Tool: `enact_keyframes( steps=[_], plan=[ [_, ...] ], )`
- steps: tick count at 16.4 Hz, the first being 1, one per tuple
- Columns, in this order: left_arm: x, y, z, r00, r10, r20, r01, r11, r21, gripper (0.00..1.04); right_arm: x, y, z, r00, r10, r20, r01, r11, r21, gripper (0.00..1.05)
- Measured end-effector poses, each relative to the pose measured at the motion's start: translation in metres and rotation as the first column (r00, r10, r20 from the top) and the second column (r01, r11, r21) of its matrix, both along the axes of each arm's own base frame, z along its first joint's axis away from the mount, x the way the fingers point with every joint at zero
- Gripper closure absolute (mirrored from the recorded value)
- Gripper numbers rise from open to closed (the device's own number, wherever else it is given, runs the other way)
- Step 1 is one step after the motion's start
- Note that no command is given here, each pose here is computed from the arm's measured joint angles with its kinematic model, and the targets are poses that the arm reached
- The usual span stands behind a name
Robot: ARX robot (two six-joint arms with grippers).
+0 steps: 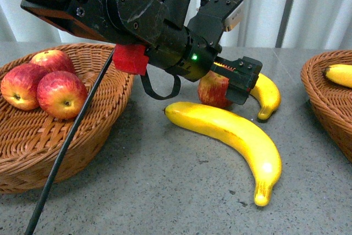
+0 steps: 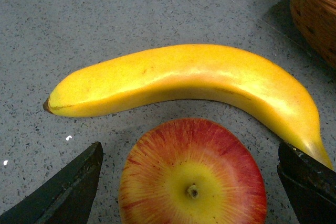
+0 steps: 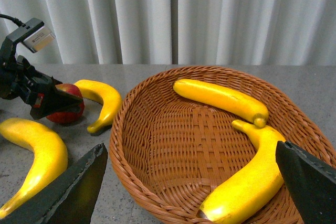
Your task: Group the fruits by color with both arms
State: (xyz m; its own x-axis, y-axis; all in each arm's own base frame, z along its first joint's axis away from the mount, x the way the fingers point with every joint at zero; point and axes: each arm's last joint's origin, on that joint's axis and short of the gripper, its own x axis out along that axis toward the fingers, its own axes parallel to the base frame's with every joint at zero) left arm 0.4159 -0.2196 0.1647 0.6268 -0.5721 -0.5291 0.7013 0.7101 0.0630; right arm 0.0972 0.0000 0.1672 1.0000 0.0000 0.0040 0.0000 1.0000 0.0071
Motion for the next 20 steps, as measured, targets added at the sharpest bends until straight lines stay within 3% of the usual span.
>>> enact_keyframes(
  steps=[3,6,7,10,12,14,20],
  plan=[
    [0.002,0.001,-0.006,1.0,-0.02,-0.005,0.02,1.0,0.011,0.08,0.0,0.0,0.0,1.0,0.0,0.0,0.0,1.0,0.0,0.07],
    [0.003,0.002,-0.007,1.0,-0.01,0.001,0.01,1.0,0.016,0.37,0.0,0.0,0.0,1.0,0.0,0.0,0.0,1.0,0.0,0.07],
    [0.004,0.004,-0.007,1.0,0.001,0.011,-0.001,1.0,0.016,0.4,0.0,0.0,0.0,1.0,0.0,0.0,0.0,1.0,0.0,0.07],
    [0.001,0.018,0.014,0.992,0.108,0.068,-0.107,0.994,-0.01,0.42,0.0,0.0,0.0,1.0,0.0,0.0,0.0,1.0,0.0,0.07],
    [-0.007,0.035,0.052,0.969,0.213,0.128,-0.202,0.975,-0.095,0.42,0.0,0.0,0.0,1.0,0.0,0.0,0.0,1.0,0.0,0.07],
    [-0.029,0.065,0.097,0.906,0.4,0.14,-0.368,0.906,-0.209,0.42,0.0,0.0,0.0,1.0,0.0,0.0,0.0,1.0,0.0,0.07],
    [-0.057,0.094,0.109,0.83,0.554,0.066,-0.518,0.809,-0.278,0.42,0.0,0.0,0.0,1.0,0.0,0.0,0.0,1.0,0.0,0.07]
  ],
)
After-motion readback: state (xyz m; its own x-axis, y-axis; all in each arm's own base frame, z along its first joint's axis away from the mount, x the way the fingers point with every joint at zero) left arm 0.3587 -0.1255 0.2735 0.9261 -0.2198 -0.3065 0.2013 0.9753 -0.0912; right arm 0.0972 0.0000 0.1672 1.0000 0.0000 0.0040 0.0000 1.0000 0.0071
